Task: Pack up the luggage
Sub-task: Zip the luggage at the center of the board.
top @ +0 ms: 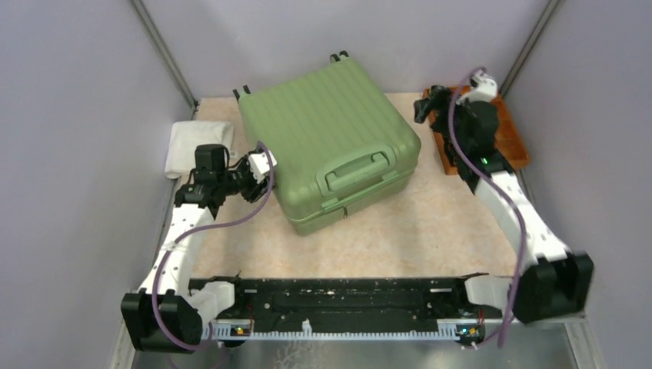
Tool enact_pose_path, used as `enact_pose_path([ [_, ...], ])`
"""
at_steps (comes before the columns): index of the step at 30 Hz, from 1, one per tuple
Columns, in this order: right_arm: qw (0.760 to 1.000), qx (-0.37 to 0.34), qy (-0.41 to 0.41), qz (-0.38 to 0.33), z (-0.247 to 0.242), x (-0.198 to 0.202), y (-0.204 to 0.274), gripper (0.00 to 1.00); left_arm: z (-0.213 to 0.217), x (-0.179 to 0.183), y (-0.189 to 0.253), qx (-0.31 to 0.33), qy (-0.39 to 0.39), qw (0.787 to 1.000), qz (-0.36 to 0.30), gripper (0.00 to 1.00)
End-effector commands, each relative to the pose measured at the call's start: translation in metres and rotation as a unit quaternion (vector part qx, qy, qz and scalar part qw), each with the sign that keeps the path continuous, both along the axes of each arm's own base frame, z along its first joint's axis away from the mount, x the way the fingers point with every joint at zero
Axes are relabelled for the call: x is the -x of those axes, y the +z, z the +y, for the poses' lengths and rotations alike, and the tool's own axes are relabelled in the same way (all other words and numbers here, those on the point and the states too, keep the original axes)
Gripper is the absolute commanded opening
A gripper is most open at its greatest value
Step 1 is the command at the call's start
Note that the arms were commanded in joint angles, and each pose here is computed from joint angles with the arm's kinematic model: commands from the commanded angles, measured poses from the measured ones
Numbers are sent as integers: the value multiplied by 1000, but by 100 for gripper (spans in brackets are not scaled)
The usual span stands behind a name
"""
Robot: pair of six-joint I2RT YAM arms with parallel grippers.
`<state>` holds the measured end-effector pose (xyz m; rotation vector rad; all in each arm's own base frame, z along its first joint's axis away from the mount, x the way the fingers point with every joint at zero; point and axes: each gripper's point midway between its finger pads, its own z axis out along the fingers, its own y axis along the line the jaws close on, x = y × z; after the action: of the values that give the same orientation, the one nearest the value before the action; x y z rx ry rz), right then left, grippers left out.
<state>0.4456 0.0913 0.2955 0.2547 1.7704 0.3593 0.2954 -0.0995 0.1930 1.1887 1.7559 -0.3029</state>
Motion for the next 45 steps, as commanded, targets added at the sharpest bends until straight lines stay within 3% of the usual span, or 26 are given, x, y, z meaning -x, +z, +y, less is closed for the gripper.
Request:
enact_pose_path([
  [1,990,-66,85,-89,16,72,32,99,-21,-7,56,72,-32,996,-40,56],
  [4,991,-84,105,15,24,109,-16,97,-18,-3,68,59,-37,996,-56,56],
  [6,991,-45,117,57,39,135,-42,99,-17,2,77,49,-43,995,-73,57],
  [11,982,-6,183,48,94,206,-86,99,-21,17,94,53,-60,993,-90,59],
  [15,961,-51,268,53,135,233,-113,90,-29,26,130,57,-87,983,-149,65],
  [19,952,32,303,35,163,253,-138,87,-68,41,171,53,-154,968,-191,71],
  [22,940,98,327,15,184,252,-152,85,-89,40,160,28,-167,969,-182,70],
  [26,925,105,363,-44,212,245,-143,82,-78,26,134,23,-107,980,-168,71],
  [33,915,157,361,-84,237,218,-141,68,-11,2,110,41,-10,995,-93,67],
  [39,914,162,363,-81,244,198,-139,45,58,-15,56,38,76,996,-30,64],
  [45,914,169,359,-87,246,194,-135,40,81,-18,-12,30,104,994,14,62],
])
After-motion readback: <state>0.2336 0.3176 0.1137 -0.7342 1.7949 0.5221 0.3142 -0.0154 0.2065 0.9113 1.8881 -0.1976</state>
